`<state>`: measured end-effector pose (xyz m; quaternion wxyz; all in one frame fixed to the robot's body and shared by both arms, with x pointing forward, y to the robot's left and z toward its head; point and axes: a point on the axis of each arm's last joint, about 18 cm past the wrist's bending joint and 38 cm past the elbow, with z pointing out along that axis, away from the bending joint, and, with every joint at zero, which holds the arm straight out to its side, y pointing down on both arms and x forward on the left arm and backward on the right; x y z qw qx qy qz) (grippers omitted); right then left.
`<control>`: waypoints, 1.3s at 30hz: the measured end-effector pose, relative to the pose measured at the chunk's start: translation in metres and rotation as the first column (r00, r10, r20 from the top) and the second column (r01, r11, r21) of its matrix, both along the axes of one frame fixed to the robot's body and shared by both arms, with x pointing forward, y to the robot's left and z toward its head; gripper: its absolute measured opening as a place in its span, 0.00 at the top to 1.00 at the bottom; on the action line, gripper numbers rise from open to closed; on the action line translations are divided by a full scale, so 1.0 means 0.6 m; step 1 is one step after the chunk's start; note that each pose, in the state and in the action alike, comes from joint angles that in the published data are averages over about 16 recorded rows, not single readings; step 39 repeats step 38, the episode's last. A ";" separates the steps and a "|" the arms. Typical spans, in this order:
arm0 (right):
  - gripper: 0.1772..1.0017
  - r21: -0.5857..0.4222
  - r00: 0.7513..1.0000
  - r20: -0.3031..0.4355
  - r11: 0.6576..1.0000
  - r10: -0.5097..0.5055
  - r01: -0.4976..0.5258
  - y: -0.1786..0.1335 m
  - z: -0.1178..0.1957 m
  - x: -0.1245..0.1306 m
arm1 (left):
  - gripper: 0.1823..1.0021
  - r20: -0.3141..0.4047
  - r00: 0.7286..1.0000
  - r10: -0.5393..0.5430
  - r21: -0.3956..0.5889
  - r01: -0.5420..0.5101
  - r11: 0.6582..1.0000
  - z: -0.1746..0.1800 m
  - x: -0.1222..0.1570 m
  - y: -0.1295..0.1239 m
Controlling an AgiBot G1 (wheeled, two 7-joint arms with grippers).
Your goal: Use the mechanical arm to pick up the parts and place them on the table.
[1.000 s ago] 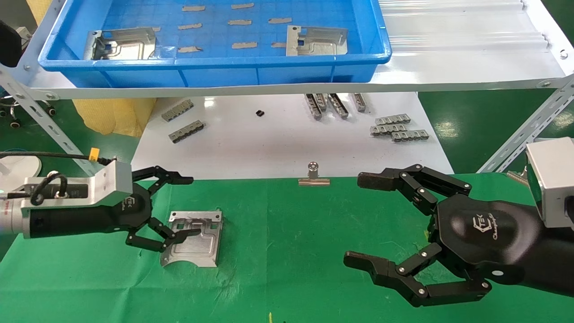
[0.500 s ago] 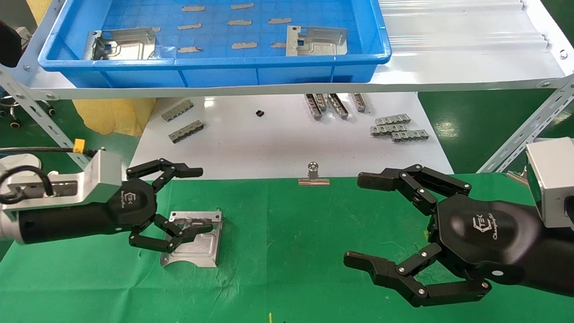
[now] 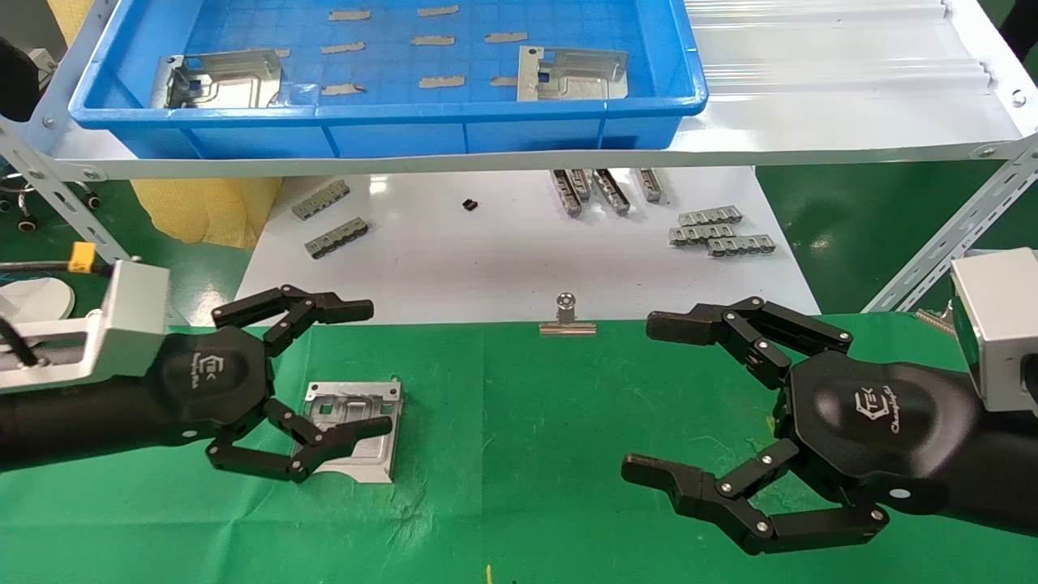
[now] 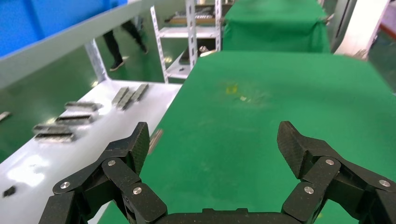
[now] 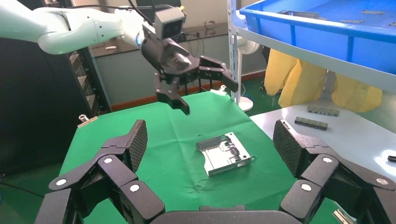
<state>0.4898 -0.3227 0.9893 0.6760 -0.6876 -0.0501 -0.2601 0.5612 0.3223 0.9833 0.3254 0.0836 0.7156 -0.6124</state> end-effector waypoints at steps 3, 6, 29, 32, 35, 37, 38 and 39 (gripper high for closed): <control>0.00 0.000 1.000 0.000 1.000 0.000 0.000 0.000 0.000 0.000 | 0.00 -0.011 1.000 -0.021 -0.015 0.021 1.000 0.003 -0.018 -0.004; 0.00 0.000 1.000 0.000 1.000 0.000 0.000 0.000 0.000 0.000 | 0.00 -0.022 0.999 -0.043 -0.029 0.043 0.999 0.006 -0.037 -0.009; 0.00 0.000 1.000 0.000 1.000 0.000 0.000 0.000 0.000 0.000 | 0.00 -0.090 0.981 -0.172 -0.059 0.167 0.984 0.015 -0.154 -0.040; 0.00 0.000 1.000 0.000 1.000 -0.001 0.001 0.000 0.000 0.000 | 0.00 -0.090 0.981 -0.173 -0.059 0.168 0.984 0.015 -0.155 -0.041; 0.00 0.000 1.000 0.000 1.000 0.000 0.000 0.000 0.000 0.000 | 0.00 -0.090 0.981 -0.171 -0.060 0.166 0.984 0.015 -0.154 -0.040; 0.00 0.000 1.000 0.000 1.000 -0.001 0.001 0.000 0.000 0.000 | 0.00 -0.090 0.981 -0.170 -0.060 0.165 0.984 0.015 -0.153 -0.040; 0.00 0.000 1.000 0.000 1.000 0.000 0.000 0.000 0.000 0.000 | 0.00 -0.090 0.981 -0.169 -0.061 0.164 0.985 0.015 -0.152 -0.039; 0.00 0.000 1.000 0.000 1.000 0.000 0.000 0.000 0.000 0.000 | 0.00 -0.090 0.981 -0.169 -0.061 0.164 0.985 0.015 -0.152 -0.039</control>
